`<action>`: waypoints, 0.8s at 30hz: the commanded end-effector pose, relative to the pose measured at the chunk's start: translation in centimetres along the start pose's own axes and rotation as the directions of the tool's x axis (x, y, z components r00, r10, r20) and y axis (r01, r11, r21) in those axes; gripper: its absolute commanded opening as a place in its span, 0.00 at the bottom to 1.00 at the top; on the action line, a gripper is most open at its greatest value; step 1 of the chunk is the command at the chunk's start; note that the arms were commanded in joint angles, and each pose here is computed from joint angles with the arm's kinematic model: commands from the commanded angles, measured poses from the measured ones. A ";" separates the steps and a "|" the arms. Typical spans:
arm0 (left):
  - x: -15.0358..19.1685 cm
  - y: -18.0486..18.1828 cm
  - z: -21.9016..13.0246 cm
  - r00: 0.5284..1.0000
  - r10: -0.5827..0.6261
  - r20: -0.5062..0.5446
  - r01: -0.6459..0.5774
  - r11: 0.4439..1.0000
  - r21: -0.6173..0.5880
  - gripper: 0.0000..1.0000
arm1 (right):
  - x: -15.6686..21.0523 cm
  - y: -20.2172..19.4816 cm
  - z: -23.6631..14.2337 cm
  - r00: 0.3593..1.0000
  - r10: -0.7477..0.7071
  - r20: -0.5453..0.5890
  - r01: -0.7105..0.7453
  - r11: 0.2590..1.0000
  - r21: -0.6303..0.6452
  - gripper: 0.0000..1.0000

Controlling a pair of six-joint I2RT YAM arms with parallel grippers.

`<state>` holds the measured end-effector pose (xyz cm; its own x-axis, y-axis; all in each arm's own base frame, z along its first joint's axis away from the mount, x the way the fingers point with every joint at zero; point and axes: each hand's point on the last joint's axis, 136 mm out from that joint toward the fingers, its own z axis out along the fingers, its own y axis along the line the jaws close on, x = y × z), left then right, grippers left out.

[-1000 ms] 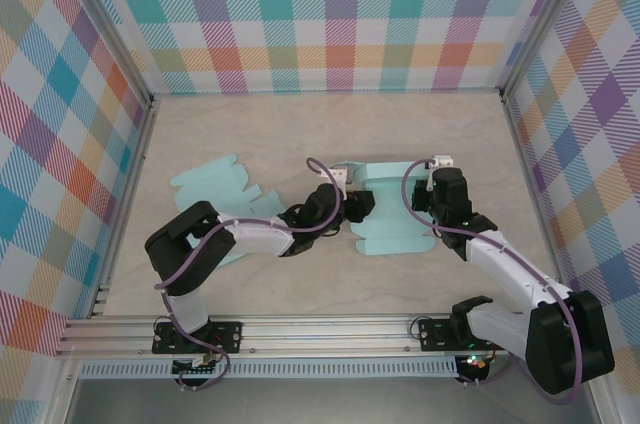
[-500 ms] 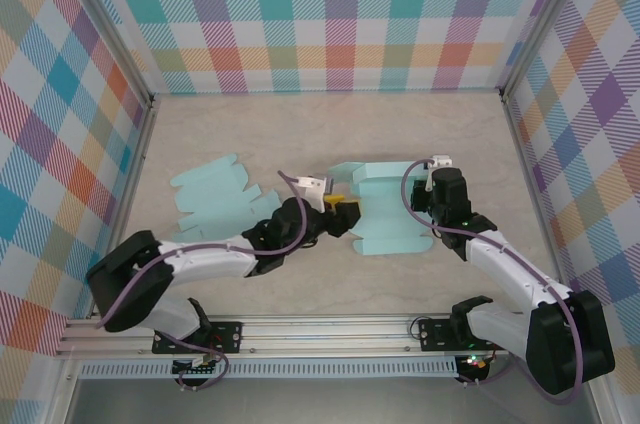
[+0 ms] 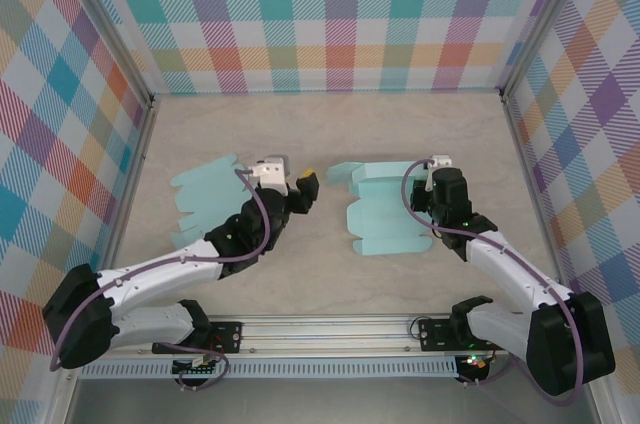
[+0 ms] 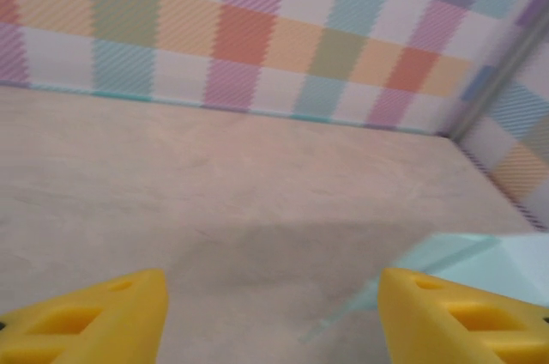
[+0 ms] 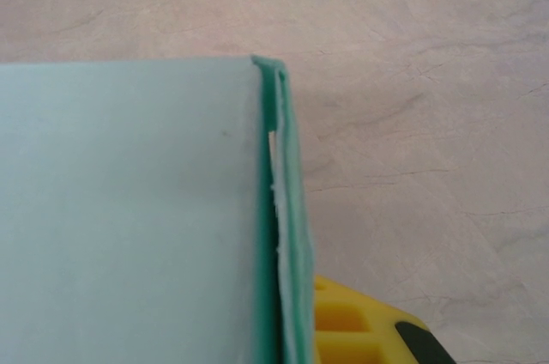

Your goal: Fold the paper box

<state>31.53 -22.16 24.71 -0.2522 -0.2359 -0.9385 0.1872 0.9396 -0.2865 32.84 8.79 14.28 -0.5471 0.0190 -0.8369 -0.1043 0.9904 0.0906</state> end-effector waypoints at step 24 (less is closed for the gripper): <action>5.9 -3.5 10.3 0.961 0.199 -0.191 -0.149 0.957 0.249 0.63 | -0.3 0.7 0.0 1.000 0.009 0.020 -0.009 0.999 -0.035 0.00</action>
<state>40.47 -26.84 17.68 -0.4087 -0.0141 -0.9126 0.3492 0.9214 -0.1706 32.60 9.00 14.23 -0.5480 0.0191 -0.8363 -0.1178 0.9880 0.0998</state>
